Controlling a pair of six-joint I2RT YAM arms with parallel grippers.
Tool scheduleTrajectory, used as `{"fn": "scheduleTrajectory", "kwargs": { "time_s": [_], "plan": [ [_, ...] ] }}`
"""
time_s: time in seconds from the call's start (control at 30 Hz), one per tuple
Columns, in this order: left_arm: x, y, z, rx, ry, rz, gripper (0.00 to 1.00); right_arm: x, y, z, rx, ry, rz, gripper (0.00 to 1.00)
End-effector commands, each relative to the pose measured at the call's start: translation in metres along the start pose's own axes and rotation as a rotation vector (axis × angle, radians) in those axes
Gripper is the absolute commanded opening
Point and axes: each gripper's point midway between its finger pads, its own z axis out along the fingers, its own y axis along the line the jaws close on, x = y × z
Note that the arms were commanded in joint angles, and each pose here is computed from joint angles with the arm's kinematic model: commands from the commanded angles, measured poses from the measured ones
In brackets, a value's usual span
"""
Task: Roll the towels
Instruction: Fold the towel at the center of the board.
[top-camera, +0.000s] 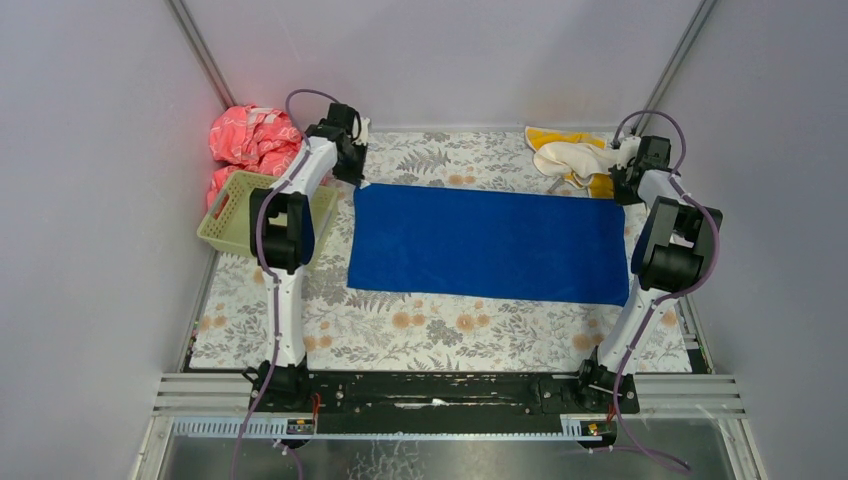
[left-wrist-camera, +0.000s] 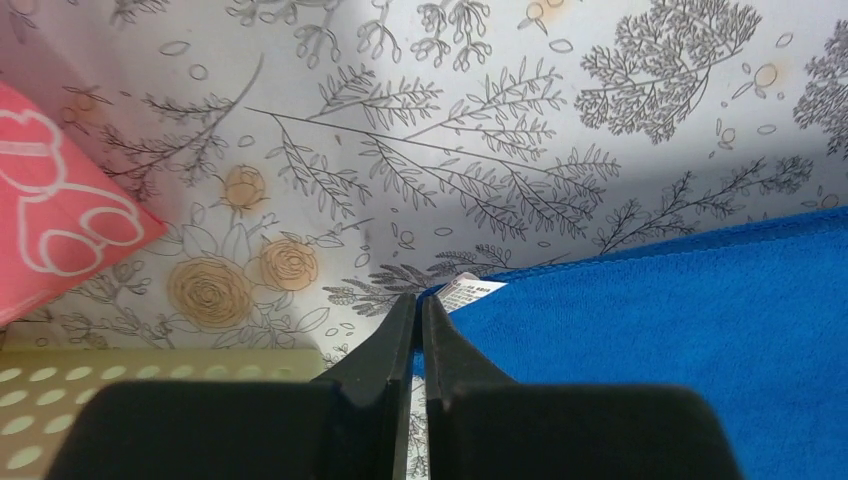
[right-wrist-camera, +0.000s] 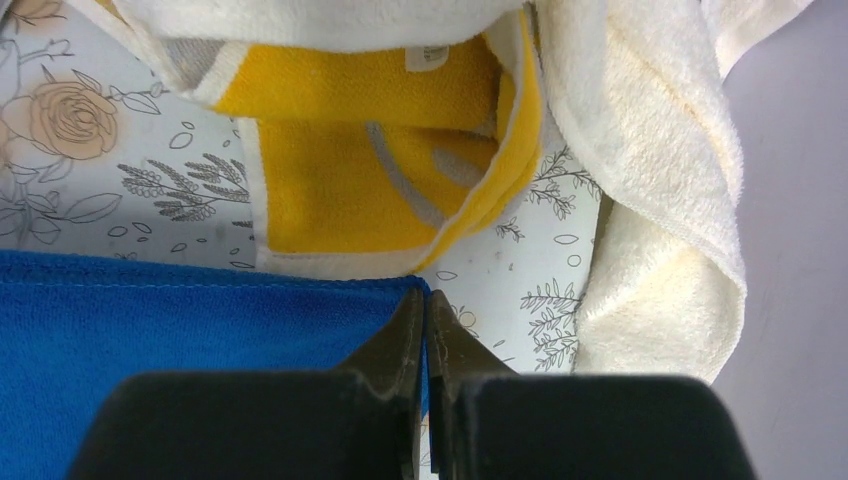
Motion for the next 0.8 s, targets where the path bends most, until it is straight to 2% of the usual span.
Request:
{"fn": "scheduleTrajectory", "kwargs": {
  "time_s": [0.0,0.2,0.37,0.53,0.77],
  "plan": [
    [-0.034,0.022,-0.019,-0.06,-0.111,-0.027,0.0,-0.047,-0.021,-0.023,0.058,-0.152,0.015,0.0],
    [-0.033,0.016,-0.04,-0.042,-0.149,-0.043,0.0,-0.055,-0.021,-0.053,0.078,-0.22,0.022,0.0],
    [-0.021,0.012,-0.055,-0.039,-0.147,-0.078,0.0,-0.044,-0.015,-0.078,0.093,-0.244,0.088,0.0],
    [-0.007,0.01,-0.076,-0.049,-0.147,-0.12,0.0,-0.014,-0.007,-0.093,0.127,-0.206,0.194,0.0],
    [0.037,0.006,-0.092,-0.068,-0.113,-0.221,0.0,0.032,-0.014,-0.124,0.28,-0.15,0.309,0.0]
  ]
}}
